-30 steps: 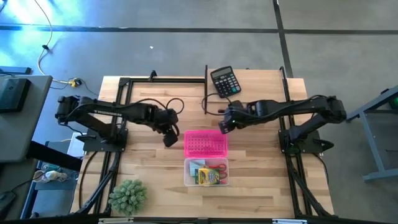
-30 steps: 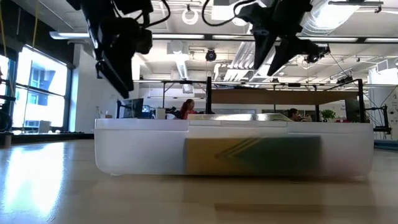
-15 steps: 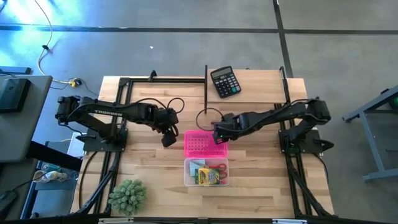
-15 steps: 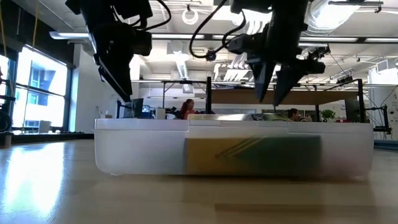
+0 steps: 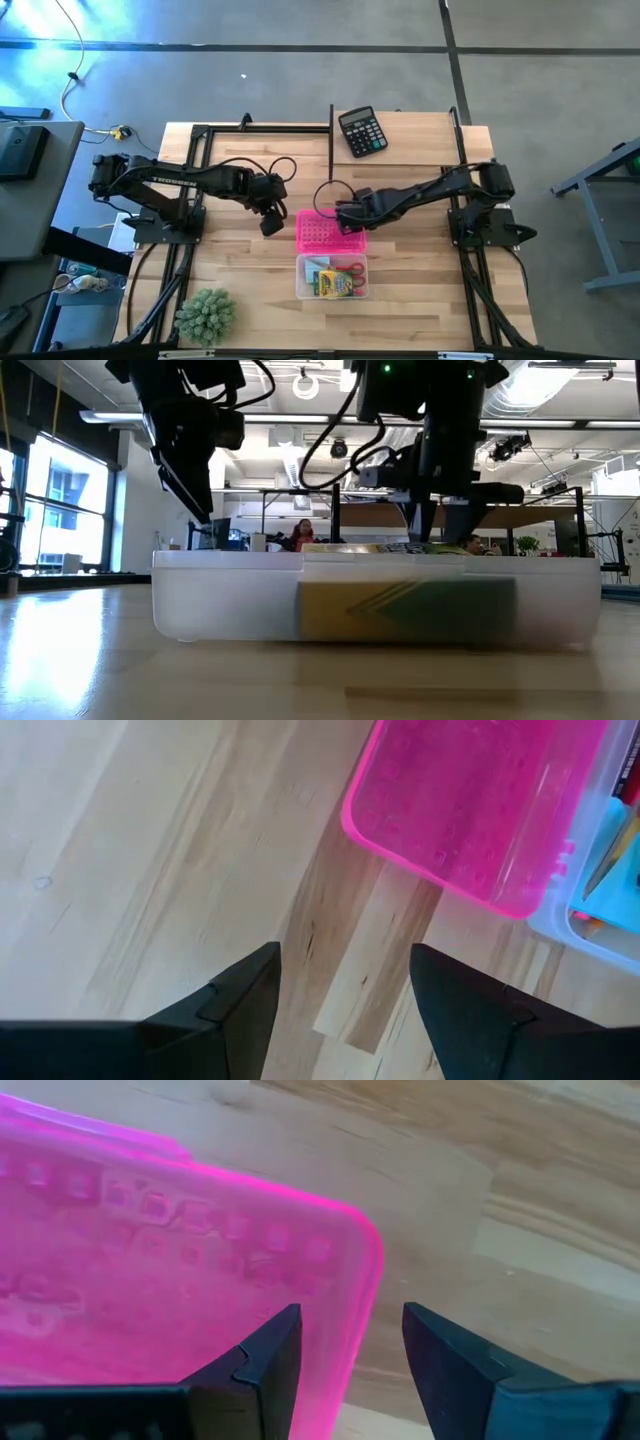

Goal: Pack school essentials
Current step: Close the supply box

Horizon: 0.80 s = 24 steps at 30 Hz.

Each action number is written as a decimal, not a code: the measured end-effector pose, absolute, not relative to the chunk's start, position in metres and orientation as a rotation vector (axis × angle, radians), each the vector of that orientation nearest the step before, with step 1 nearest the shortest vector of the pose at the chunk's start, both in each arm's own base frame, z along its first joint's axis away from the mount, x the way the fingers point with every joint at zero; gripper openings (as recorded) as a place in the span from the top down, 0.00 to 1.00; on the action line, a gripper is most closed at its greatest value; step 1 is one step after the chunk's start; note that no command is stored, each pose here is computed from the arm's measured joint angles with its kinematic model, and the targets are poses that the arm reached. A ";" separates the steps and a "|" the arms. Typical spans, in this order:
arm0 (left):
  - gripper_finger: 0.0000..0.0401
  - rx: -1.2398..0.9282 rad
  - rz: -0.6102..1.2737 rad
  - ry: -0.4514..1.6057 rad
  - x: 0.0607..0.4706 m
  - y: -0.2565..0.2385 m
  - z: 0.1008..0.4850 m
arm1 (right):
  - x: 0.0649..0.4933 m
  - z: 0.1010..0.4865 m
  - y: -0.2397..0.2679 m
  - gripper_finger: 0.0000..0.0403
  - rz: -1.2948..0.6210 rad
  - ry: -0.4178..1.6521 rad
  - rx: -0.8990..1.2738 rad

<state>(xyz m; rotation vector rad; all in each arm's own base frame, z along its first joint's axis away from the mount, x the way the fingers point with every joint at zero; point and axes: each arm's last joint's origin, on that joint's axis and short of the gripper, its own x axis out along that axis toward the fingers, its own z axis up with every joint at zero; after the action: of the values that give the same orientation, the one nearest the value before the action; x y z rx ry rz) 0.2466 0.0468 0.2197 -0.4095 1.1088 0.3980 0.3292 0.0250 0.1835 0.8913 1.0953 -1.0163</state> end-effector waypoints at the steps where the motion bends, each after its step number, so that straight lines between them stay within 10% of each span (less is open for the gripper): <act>1: 0.47 -0.409 0.398 1.109 0.247 0.047 0.220 | 0.330 0.181 0.025 0.59 -1.023 1.098 0.891; 24: 0.47 -0.374 0.364 1.107 0.247 0.049 0.220 | 0.336 0.163 0.024 0.93 -1.148 1.029 0.920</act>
<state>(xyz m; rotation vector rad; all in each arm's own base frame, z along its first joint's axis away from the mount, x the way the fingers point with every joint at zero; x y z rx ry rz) 0.2471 0.0486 0.2200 -0.3739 1.1071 0.3645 0.3359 0.0238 0.1630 0.9200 1.0291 -1.1480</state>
